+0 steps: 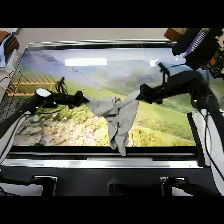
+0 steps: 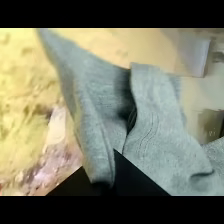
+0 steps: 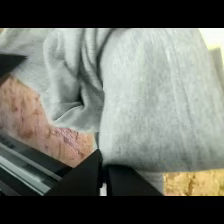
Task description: Fold the clothes and pants, and hang the long-sleeved shirts on hangers.
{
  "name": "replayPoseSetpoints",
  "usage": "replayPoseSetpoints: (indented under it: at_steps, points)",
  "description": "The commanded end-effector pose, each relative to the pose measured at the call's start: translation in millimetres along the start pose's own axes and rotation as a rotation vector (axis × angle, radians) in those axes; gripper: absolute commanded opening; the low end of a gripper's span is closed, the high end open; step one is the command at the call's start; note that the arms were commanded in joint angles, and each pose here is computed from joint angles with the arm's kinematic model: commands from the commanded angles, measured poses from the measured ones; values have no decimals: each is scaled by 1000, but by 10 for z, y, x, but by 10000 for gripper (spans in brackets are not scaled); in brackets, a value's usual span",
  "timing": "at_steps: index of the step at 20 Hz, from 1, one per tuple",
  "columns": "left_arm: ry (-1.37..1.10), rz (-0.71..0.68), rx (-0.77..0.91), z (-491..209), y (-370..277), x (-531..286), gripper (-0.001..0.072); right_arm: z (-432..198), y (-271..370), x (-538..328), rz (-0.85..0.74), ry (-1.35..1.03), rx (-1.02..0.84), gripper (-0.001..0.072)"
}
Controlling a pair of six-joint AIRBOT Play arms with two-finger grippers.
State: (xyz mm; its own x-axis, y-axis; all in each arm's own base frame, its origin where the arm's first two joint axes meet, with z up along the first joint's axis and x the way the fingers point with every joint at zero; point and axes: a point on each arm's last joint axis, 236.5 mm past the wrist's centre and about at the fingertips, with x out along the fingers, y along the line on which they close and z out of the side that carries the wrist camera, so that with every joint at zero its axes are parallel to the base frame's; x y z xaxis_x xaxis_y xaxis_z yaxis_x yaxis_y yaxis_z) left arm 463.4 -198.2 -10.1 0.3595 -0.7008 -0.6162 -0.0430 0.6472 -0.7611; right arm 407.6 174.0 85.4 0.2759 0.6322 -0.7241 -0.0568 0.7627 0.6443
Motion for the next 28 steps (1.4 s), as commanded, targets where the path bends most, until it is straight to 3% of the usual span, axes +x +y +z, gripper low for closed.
replayPoseSetpoints:
  at_steps: [1, 4, 7, 10, 12, 15, 18, 23, 28]
  points:
    - [-197, 22, 184, 564, -617, -978, 13, 328, 422, -831, -58, -283, -185, 38]
    - [-543, 132, 318, 985, -1189, -2481, 13, 483, 1075, -2097, -115, -646, -396, 38]
    - [-891, 179, 396, 785, -1856, -3979, 14, 105, 1770, -3314, -96, -948, -546, 38]
    - [-1114, 169, 405, 200, -2278, -4851, 14, -499, 2247, -4109, 11, -1132, -576, 38]
    - [-1154, 153, 407, -93, -2400, -5023, 13, -769, 2404, -4407, 72, -1206, -569, 38]
    - [-1089, 169, 371, -193, -2308, -4907, 14, -716, 2453, -4503, 98, -1246, -551, 38]
    - [-920, 254, 322, 37, -1922, -4495, 14, -94, 2177, -4091, 22, -1159, -468, 38]
    - [-512, 384, 242, 823, -761, -3053, 14, 1363, 1076, -2299, -149, -815, -281, 38]
    - [-297, 443, 121, 1380, 547, -1464, 14, 2168, -262, -360, -200, -620, -88, 39]
